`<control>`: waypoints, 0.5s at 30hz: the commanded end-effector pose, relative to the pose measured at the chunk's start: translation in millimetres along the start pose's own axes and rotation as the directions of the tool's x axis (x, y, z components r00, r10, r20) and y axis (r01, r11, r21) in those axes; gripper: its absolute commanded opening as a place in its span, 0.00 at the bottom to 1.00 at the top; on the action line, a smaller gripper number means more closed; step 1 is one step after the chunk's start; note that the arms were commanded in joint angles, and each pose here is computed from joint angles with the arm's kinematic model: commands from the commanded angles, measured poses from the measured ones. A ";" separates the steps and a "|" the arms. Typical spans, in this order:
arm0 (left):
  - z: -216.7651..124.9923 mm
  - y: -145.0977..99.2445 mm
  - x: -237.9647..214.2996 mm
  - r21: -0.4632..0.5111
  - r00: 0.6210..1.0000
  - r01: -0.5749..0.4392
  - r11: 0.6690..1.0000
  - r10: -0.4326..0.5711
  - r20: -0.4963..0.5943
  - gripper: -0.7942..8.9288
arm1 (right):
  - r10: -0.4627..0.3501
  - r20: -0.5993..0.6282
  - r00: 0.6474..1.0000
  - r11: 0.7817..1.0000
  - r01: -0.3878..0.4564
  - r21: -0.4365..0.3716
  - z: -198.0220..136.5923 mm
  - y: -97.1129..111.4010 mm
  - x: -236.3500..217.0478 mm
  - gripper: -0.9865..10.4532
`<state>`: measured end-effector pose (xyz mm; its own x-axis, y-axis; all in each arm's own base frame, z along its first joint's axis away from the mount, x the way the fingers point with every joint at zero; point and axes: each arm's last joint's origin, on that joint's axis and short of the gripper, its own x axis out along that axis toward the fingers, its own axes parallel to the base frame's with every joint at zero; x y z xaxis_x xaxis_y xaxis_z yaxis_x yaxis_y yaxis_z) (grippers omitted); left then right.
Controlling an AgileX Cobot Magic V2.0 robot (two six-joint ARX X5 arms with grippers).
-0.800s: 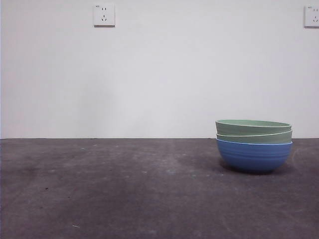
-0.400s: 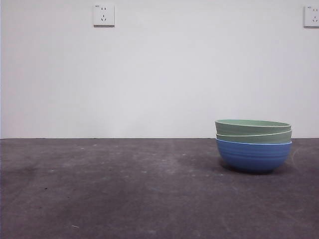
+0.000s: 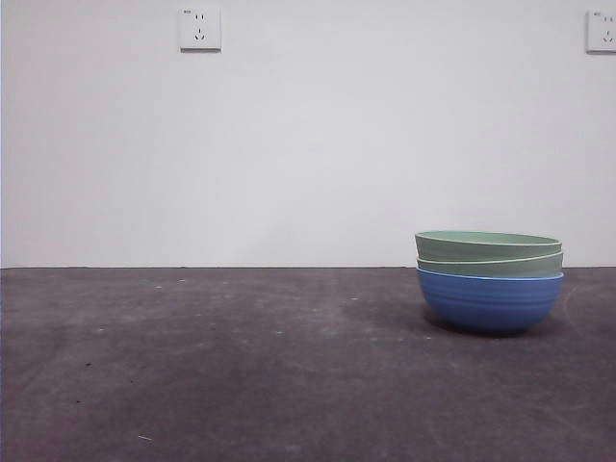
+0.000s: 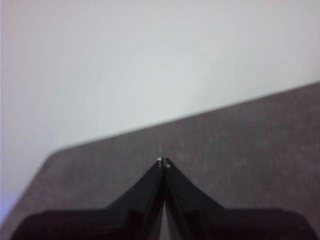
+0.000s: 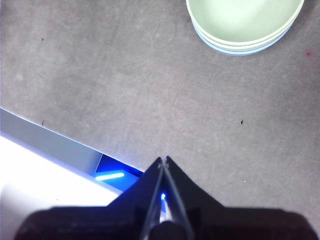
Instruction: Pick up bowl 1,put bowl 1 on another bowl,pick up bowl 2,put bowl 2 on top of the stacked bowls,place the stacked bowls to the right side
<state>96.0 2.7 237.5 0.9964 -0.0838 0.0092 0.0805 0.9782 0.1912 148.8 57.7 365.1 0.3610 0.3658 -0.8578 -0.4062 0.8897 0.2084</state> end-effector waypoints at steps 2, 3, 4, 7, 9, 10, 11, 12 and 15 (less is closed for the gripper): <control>-28.2 -4.9 -0.4 -0.019 1.000 -0.009 1.000 0.008 -0.028 0.08 | -0.002 0.003 1.000 1.000 0.002 0.004 0.6 0.0 0.0 0.09; -33.3 -5.7 -0.5 -0.020 0.999 -0.012 1.000 0.011 -0.035 0.08 | -0.002 0.003 1.000 1.000 0.002 0.004 0.6 0.0 0.0 0.09; -38.1 -6.5 -0.5 -0.021 0.999 -0.017 1.000 0.016 -0.041 0.08 | -0.002 0.003 1.000 1.000 0.002 0.004 0.6 0.0 0.0 0.09; -51.6 -8.8 -0.4 -0.038 0.998 -0.025 0.999 0.023 -0.058 0.08 | -0.002 0.003 1.000 1.000 0.002 0.004 0.6 0.0 0.0 0.09; -59.8 -10.3 -0.1 -0.043 0.997 -0.024 0.999 0.021 -0.072 0.08 | -0.002 0.003 1.000 1.000 0.002 0.004 0.6 0.0 0.0 0.09; -63.3 -11.0 0.0 -0.044 0.997 -0.022 0.999 0.019 -0.077 0.08 | -0.002 0.003 1.000 1.000 0.002 0.004 0.6 0.0 0.0 0.09; -66.8 -11.6 0.2 -0.046 0.996 -0.021 0.999 0.017 -0.082 0.08 | -0.002 0.003 1.000 1.000 0.002 0.004 0.6 0.0 0.0 0.09; -69.8 -12.2 0.4 -0.052 0.996 -0.021 0.998 0.016 -0.087 0.08 | -0.002 0.003 1.000 1.000 0.002 0.004 0.6 0.0 0.0 0.09; -79.4 -13.9 0.9 -0.085 0.994 -0.021 0.996 0.012 -0.109 0.08 | -0.002 0.003 1.000 1.000 0.002 0.004 0.6 0.0 0.0 0.09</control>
<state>97.4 3.6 161.6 0.9945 -0.0571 -0.0874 0.0685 0.9886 0.1340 148.8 57.7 365.1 0.3610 0.3658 -0.8578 -0.4062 0.8897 0.2084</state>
